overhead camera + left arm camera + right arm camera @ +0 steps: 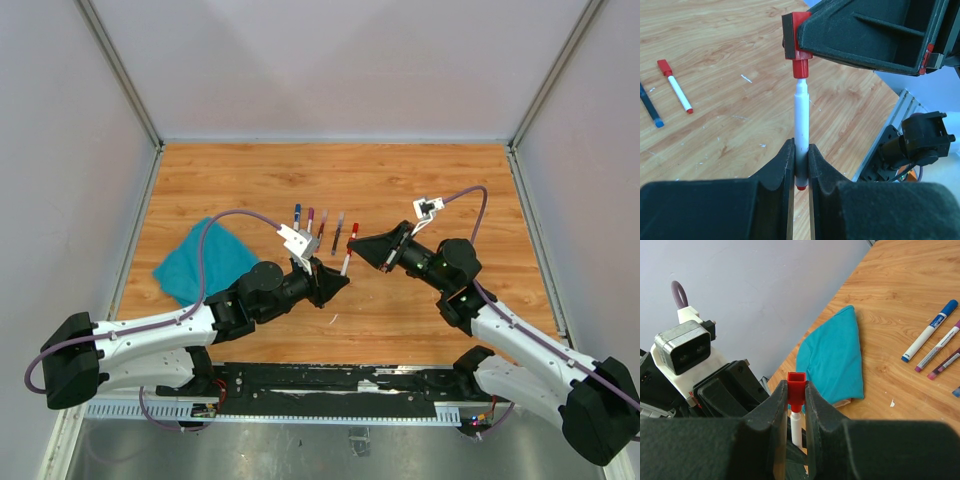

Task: Insert the pens into the pen caps
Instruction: Insert the pen cap onto the pen.

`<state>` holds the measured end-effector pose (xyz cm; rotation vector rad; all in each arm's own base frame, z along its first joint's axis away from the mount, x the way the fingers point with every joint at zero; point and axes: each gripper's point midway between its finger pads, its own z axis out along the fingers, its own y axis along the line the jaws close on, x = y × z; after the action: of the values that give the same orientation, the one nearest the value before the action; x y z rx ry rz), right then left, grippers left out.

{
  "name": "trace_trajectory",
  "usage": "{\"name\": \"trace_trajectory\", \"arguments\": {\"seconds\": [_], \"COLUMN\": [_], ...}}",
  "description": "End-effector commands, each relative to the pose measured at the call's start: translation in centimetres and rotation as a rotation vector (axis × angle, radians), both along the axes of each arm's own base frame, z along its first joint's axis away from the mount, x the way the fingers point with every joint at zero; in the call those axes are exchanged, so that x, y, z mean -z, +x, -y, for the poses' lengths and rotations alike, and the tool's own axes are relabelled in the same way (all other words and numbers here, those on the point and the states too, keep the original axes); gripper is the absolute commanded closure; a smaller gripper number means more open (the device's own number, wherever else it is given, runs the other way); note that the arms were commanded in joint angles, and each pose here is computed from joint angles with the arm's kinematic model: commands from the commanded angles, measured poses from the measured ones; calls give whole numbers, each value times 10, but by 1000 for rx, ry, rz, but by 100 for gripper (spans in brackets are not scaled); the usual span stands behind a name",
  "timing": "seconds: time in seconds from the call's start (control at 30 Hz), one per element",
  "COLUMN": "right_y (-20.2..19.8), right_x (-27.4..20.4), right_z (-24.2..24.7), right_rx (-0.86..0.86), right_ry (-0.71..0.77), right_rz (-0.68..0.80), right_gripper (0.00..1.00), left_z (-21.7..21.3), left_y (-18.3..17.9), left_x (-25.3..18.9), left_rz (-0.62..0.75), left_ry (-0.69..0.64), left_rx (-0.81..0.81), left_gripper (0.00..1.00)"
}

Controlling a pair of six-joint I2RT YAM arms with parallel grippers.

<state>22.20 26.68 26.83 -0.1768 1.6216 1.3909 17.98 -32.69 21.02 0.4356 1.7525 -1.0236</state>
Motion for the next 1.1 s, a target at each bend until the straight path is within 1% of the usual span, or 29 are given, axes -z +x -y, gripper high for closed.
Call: {"name": "trace_trajectory", "arguments": {"seconds": [0.0,0.27,0.43,0.8,1.07], "right_y": [-7,-12,-15,-23,-38], "right_x": [5,7,13,29,53], "right_z": [-5,-9,-11,-15,-21], "right_rx": [-41,-64,-70,-66,-109], "right_ry": [-16,-22,-39,-68,-112], "right_rz": [13,18,19,19,-10], "right_gripper": [99,99,99,99,99], "left_z": [5,7,5,-2,-9], "left_y": [1,2,4,3,0], "left_x": [-21,-22,-29,-73,-105], "left_rz": [29,26,27,67,126], "left_ry": [-52,-55,-79,-202,-272], "left_rx": [-2,-7,-21,-39,-38], "left_gripper": [99,100,100,100,99]}}
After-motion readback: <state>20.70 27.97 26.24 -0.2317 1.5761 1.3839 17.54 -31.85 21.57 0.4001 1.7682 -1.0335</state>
